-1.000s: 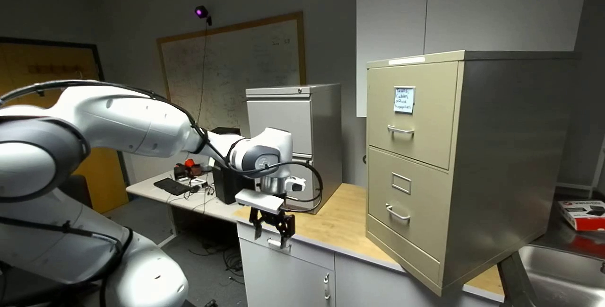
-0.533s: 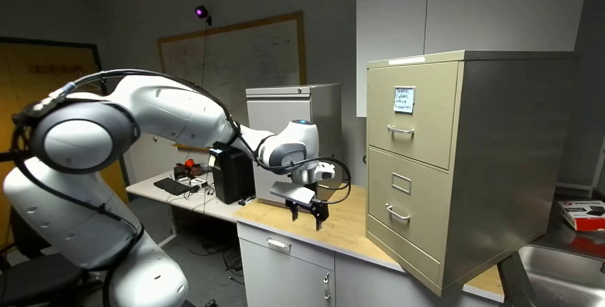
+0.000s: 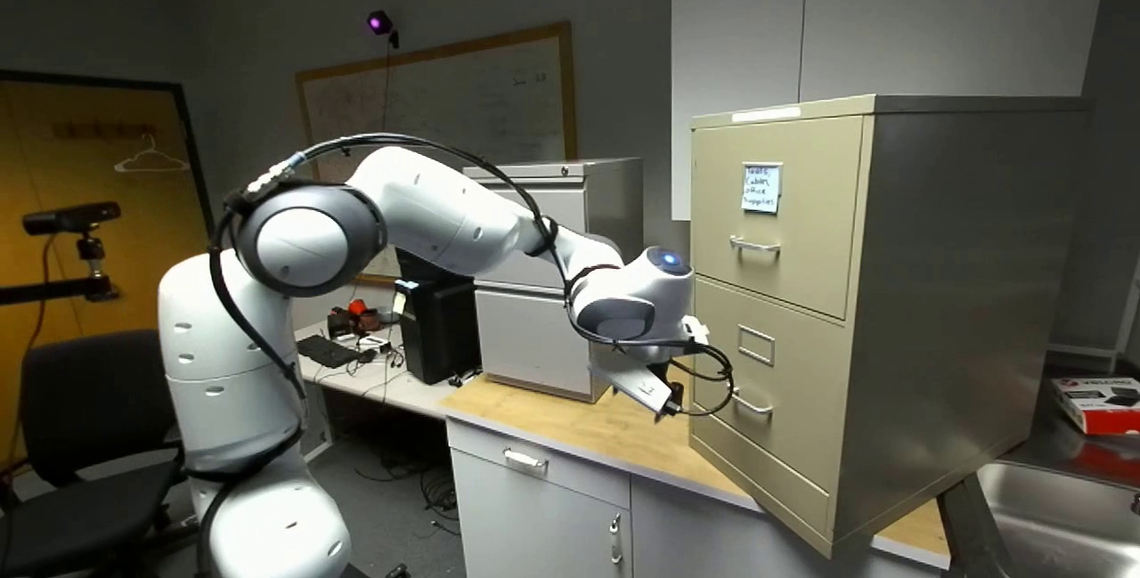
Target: Open the bottom drawer of the file cabinet
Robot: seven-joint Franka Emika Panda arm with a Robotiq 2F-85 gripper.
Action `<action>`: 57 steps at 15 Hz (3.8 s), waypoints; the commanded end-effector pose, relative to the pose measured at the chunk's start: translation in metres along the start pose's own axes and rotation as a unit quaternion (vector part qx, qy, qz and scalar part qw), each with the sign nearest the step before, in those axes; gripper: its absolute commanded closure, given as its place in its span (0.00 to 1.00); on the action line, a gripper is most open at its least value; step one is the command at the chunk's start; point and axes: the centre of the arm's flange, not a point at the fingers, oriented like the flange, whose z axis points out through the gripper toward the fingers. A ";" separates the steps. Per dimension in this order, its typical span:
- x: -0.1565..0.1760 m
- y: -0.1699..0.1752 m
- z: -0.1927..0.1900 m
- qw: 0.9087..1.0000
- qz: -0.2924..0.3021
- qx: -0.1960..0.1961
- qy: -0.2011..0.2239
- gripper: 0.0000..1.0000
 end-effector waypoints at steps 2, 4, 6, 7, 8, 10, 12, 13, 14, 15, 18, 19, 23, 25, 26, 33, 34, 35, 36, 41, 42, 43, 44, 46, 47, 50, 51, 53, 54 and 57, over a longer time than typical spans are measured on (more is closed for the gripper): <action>0.018 0.069 0.001 0.996 0.020 0.066 0.057 0.00; 0.014 0.099 0.000 0.992 0.038 0.083 0.090 0.00; 0.009 0.122 -0.005 0.986 0.059 0.098 0.119 0.00; 0.007 0.131 -0.006 0.983 0.069 0.105 0.134 0.00; 0.008 0.141 -0.007 0.979 0.080 0.112 0.148 0.00; 0.012 0.154 -0.006 0.972 0.104 0.123 0.170 0.00; 0.020 0.164 -0.002 0.965 0.123 0.135 0.190 0.00; 0.023 0.167 0.000 0.961 0.130 0.141 0.197 0.00; 0.029 0.171 0.005 0.959 0.136 0.146 0.203 0.00; 0.033 0.175 0.010 0.956 0.143 0.150 0.208 0.00; 0.042 0.186 0.024 0.948 0.165 0.163 0.219 0.00; 0.043 0.190 0.027 0.946 0.172 0.166 0.221 0.00; 0.043 0.214 0.031 0.933 0.207 0.172 0.239 0.00; 0.041 0.224 0.027 0.924 0.228 0.177 0.252 0.00; 0.042 0.229 0.024 0.919 0.239 0.178 0.259 0.00; 0.066 0.233 0.022 0.900 0.279 0.199 0.271 0.00; 0.071 0.232 0.025 0.899 0.281 0.202 0.268 0.00; 0.076 0.231 0.028 0.900 0.281 0.204 0.265 0.00; 0.079 0.231 0.032 0.900 0.283 0.206 0.259 0.00; 0.082 0.236 0.052 0.902 0.295 0.215 0.230 0.00; 0.082 0.236 0.057 0.903 0.295 0.216 0.224 0.00; 0.083 0.236 0.062 0.904 0.296 0.217 0.218 0.00; 0.083 0.237 0.066 0.904 0.297 0.219 0.213 0.00; 0.084 0.237 0.074 0.906 0.299 0.221 0.203 0.00; 0.085 0.236 0.077 0.906 0.301 0.220 0.199 0.25; 0.091 0.232 0.074 0.907 0.303 0.222 0.189 0.39; 0.093 0.229 0.070 0.909 0.304 0.218 0.181 0.49; 0.098 0.221 0.059 0.912 0.308 0.211 0.170 0.63; 0.100 0.215 0.054 0.913 0.309 0.209 0.164 0.72; 0.109 0.198 0.037 0.917 0.314 0.203 0.141 0.95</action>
